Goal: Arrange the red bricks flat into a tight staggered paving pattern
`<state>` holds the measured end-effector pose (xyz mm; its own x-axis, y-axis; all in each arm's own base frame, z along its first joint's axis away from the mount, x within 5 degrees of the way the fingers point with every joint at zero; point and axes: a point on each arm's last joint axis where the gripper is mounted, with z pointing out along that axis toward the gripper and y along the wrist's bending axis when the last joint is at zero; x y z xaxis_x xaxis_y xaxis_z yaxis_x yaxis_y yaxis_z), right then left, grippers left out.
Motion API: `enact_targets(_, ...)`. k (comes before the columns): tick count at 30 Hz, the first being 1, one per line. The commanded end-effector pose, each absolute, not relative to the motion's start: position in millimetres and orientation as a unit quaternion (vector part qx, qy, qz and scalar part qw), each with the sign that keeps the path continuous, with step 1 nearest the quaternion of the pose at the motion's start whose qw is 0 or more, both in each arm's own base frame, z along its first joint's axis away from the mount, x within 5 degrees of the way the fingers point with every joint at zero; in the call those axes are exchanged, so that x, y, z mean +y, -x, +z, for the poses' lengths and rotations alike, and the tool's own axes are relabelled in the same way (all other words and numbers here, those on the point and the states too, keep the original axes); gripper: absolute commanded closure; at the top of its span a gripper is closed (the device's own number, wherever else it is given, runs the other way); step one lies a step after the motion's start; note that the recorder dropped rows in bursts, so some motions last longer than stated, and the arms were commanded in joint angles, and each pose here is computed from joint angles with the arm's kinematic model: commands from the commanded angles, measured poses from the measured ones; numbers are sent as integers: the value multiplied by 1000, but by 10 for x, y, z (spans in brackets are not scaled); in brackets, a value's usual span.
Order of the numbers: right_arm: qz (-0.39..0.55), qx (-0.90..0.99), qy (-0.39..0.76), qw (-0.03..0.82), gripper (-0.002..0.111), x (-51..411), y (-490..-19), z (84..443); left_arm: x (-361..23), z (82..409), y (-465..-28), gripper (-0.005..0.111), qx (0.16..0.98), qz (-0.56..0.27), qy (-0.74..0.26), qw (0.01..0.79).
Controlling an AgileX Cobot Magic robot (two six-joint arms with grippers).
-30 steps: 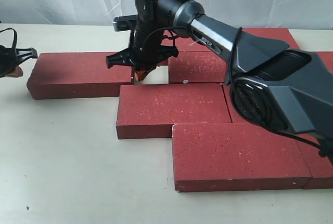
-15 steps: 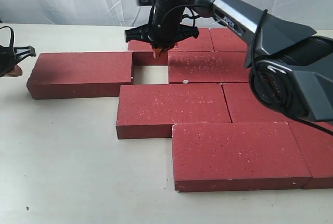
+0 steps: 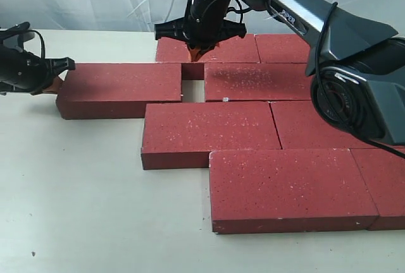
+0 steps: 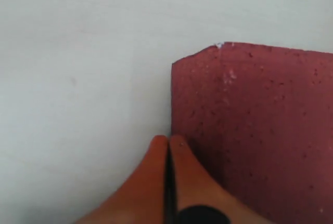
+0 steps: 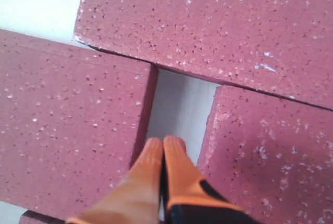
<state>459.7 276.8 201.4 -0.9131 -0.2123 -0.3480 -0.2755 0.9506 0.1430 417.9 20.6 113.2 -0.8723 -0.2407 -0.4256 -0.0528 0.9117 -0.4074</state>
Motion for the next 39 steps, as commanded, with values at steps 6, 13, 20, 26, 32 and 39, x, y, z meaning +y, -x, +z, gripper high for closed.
enact_targets(6,109,971,122,172,109,2765,-4589,2106,-11,1068,-4181,107,949,-218,37,226)
enact_targets(13,114,971,125,170,109,2775,-4583,2107,-127,1096,-4181,107,941,-244,1,233)
enact_targets(20,114,971,126,170,109,2775,-4583,2107,-82,1096,-4186,107,941,-240,3,238)
enact_targets(26,112,971,126,171,109,2772,-4585,2106,104,1097,-4179,107,940,-241,32,238)
enact_targets(32,116,970,126,175,109,2770,-4574,2166,243,1169,-4139,107,936,-261,54,229)
enact_targets(39,122,966,127,187,109,2757,-4550,2311,140,1193,-4158,107,935,-260,41,236)
